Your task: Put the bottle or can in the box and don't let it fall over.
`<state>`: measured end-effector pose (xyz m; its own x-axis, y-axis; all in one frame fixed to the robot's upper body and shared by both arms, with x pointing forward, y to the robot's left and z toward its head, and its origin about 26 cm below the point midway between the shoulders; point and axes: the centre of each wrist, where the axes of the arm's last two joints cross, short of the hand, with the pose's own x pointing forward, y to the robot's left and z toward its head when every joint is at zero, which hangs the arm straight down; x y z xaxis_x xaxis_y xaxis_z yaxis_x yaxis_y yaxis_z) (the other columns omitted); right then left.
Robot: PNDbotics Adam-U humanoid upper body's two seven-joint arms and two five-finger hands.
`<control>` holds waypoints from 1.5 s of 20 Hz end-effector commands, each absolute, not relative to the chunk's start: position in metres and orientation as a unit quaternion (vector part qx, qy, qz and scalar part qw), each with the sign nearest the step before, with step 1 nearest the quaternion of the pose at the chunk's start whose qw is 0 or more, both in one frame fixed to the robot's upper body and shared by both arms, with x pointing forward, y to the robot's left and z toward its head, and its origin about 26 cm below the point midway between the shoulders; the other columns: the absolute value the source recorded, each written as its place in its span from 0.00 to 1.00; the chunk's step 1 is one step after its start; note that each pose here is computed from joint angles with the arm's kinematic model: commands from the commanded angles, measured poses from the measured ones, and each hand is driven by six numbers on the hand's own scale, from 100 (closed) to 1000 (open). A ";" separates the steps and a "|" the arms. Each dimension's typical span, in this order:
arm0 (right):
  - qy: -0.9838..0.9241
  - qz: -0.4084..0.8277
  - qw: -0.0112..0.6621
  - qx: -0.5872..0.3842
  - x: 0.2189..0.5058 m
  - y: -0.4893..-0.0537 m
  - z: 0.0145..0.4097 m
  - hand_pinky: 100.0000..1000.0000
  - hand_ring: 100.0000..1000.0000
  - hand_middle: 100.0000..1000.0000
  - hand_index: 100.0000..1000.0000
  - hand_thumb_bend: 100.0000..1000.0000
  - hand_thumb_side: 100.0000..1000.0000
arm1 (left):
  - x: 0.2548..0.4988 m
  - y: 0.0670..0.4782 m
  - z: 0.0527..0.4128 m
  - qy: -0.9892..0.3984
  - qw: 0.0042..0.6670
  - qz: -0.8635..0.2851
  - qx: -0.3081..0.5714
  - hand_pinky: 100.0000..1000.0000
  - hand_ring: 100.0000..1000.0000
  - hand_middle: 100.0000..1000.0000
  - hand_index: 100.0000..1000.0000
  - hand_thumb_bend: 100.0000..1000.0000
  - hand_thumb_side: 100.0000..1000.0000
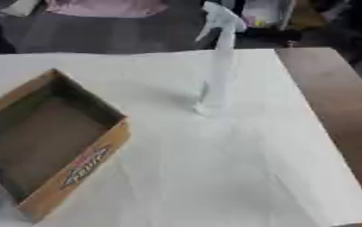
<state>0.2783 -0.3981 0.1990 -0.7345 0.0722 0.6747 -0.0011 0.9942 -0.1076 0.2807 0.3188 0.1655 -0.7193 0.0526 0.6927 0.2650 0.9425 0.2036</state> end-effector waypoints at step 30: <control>-0.763 0.337 0.498 -0.236 0.329 -0.583 0.309 0.73 1.00 0.92 0.97 0.00 0.36 | 0.276 0.321 0.170 -0.908 0.370 -0.168 -0.099 0.58 0.90 0.75 0.93 0.03 0.71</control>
<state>0.3423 -0.5665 0.2919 -0.4373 0.6319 0.6399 0.0066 0.7138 -0.7003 0.2781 0.3203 0.1615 -0.6913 0.0672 0.7194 0.2987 0.9332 0.1998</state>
